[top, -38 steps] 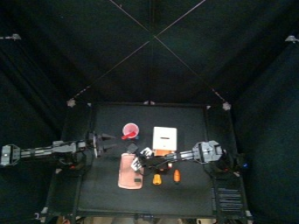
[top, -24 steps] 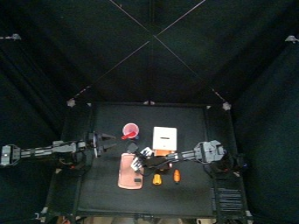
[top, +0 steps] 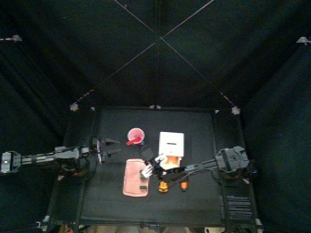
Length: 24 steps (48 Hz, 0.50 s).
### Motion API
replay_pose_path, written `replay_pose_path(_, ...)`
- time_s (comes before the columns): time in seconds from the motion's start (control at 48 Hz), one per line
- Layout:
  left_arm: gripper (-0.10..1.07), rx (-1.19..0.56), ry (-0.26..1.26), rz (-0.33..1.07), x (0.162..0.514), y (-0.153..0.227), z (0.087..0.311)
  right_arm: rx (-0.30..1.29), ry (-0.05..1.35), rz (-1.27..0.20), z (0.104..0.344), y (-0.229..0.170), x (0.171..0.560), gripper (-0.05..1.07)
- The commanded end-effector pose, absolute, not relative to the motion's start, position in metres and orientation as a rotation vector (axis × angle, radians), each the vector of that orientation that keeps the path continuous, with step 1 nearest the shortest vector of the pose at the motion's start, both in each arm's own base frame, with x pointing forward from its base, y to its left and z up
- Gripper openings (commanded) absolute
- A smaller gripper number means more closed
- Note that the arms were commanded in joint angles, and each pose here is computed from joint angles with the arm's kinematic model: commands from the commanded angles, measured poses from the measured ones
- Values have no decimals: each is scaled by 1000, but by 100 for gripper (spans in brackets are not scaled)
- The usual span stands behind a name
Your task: Place sushi piece in drawer
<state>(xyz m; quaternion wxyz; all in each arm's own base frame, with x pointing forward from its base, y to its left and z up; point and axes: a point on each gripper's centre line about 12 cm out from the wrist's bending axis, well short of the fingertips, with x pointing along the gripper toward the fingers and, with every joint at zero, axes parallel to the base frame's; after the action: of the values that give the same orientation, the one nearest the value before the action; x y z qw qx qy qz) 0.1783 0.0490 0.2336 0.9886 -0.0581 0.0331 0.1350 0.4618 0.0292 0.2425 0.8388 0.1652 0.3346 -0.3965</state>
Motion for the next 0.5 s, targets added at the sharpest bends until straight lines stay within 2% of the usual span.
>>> replay_pose_path(0.0, 85, -117, 48, 274, 180, 50, 239, 396, 660, -856, 265, 31, 444, 47)
replay_pose_path(0.271, 85, -124, 47, 276, 180, 50, 239, 492, 669, -897, 254, 38, 402, 47)
replay_pose_path(0.479, 85, -126, 48, 278, 180, 51, 238, 553, 663, -960, 236, 31, 368, 47)
